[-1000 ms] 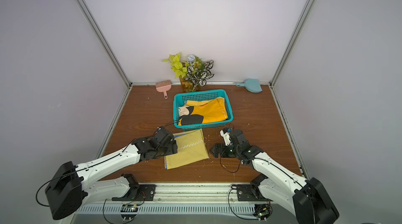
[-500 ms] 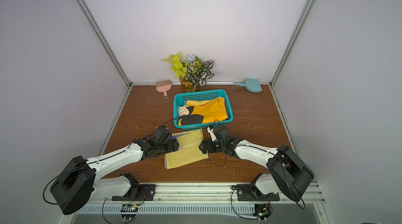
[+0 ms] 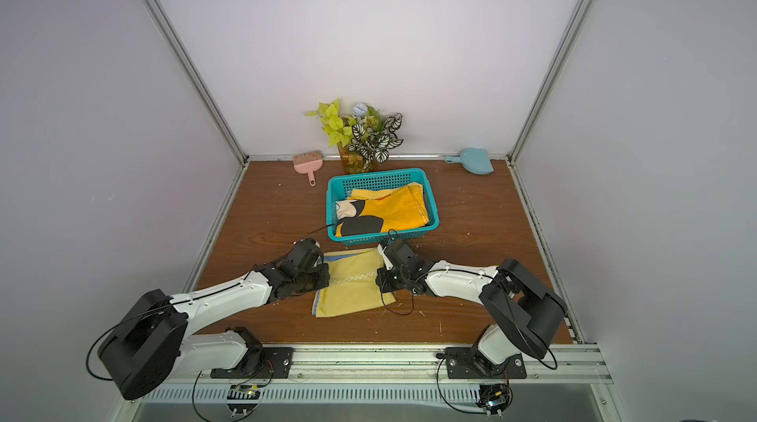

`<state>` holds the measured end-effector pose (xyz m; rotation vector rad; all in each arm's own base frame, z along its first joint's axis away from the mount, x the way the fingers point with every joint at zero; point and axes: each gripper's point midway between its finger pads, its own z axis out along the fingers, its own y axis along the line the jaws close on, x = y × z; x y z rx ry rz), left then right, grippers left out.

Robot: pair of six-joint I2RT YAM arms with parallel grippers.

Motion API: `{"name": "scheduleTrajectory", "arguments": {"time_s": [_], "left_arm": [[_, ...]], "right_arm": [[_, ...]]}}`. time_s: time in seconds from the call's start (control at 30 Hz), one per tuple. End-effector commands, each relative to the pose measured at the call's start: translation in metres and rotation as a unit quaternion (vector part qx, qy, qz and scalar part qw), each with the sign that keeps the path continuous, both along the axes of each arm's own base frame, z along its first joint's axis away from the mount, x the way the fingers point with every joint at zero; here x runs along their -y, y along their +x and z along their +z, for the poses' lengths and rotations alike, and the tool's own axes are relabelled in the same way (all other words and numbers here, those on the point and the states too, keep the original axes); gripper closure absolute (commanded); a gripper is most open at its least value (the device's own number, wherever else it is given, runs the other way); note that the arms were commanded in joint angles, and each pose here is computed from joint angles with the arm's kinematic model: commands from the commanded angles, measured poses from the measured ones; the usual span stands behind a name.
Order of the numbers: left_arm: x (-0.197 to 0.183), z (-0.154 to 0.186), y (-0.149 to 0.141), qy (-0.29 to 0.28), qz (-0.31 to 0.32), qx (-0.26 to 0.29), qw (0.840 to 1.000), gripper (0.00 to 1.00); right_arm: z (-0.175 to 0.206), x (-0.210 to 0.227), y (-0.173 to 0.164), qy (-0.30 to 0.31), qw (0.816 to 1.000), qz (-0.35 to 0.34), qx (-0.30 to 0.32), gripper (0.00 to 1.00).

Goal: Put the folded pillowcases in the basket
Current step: Pick up the item at the center of the board, then place the object.

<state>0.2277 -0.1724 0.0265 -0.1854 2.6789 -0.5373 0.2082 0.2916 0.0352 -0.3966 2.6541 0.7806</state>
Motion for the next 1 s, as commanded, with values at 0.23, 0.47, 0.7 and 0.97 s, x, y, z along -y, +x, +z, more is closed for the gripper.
{"name": "scheduleTrajectory", "arguments": {"time_s": [0.23,0.47,0.7,0.97], "left_arm": [[0.046,0.033,-0.028,-0.056,-0.067,-0.019,0.996,1.0],[0.1,0.101,-0.024,-0.116,-0.148,0.013,0.982,1.0],[0.151,0.176,-0.013,-0.136,-0.222,0.068,0.963,1.0],[0.133,0.215,0.065,-0.052,-0.165,0.171,0.97,1.0]], "right_arm": [[0.069,-0.006,-0.019,-0.002,0.999,0.025,0.021,1.0],[0.167,0.007,-0.027,0.05,0.997,0.02,0.063,1.0],[0.242,0.0,-0.014,0.067,0.99,0.034,0.122,1.0],[0.298,0.011,0.051,0.072,0.978,-0.011,0.198,1.0]]}}
